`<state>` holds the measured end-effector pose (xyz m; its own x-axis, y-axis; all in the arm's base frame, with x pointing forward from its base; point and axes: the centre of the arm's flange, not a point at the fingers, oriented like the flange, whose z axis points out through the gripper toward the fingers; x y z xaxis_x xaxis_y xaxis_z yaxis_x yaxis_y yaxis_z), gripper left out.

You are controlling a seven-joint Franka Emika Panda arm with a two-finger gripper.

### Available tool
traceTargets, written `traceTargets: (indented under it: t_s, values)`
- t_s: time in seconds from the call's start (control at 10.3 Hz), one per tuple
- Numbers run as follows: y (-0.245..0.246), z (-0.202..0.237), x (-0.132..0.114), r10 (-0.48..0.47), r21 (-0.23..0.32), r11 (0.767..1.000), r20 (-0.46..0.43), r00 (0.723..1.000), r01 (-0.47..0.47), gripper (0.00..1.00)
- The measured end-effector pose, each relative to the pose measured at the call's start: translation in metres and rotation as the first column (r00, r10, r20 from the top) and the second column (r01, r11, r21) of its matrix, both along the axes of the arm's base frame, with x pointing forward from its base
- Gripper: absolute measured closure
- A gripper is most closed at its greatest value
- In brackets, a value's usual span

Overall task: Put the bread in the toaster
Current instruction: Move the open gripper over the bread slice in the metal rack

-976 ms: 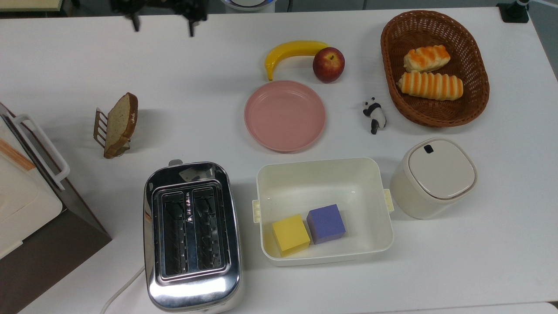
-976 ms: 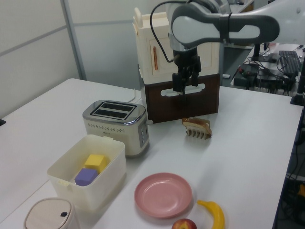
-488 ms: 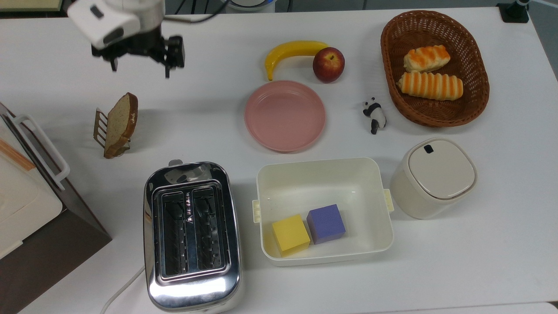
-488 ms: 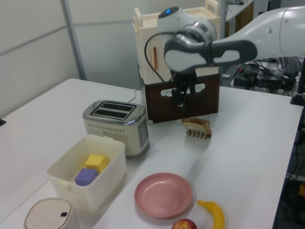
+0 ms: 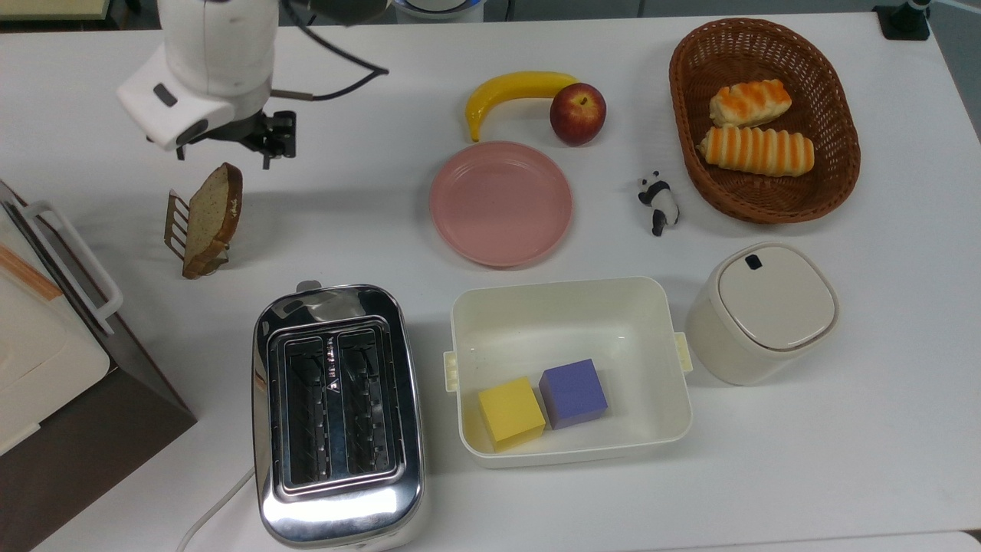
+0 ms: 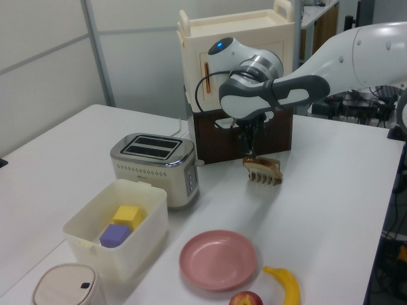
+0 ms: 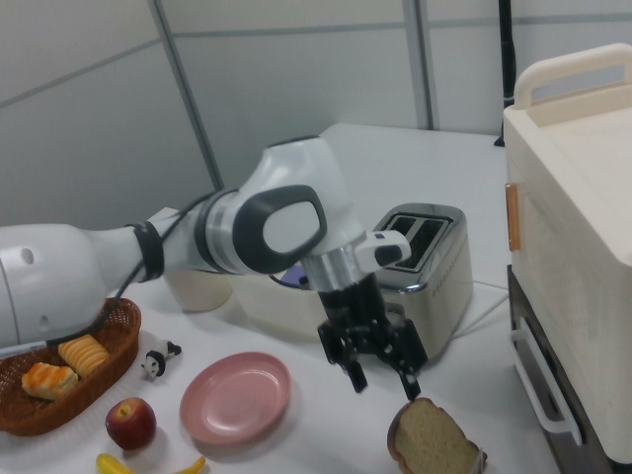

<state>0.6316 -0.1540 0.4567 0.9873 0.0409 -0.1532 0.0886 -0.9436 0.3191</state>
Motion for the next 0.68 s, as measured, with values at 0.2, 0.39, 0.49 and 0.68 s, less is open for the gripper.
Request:
traceTargets:
  t_s: [0.2,0.39,0.49,0.68]
  values:
    - [-0.013,-0.018,0.003,0.030,0.001,1.000,0.008,1.000,-0.030,0.19]
    - [-0.017,-0.036,0.002,0.047,-0.004,0.999,-0.002,0.999,-0.047,0.33]
    - [-0.017,-0.038,0.002,0.049,-0.003,0.999,-0.005,0.999,-0.049,0.33]
    - [-0.017,-0.039,0.002,0.051,-0.002,0.999,-0.008,0.999,-0.051,0.37]
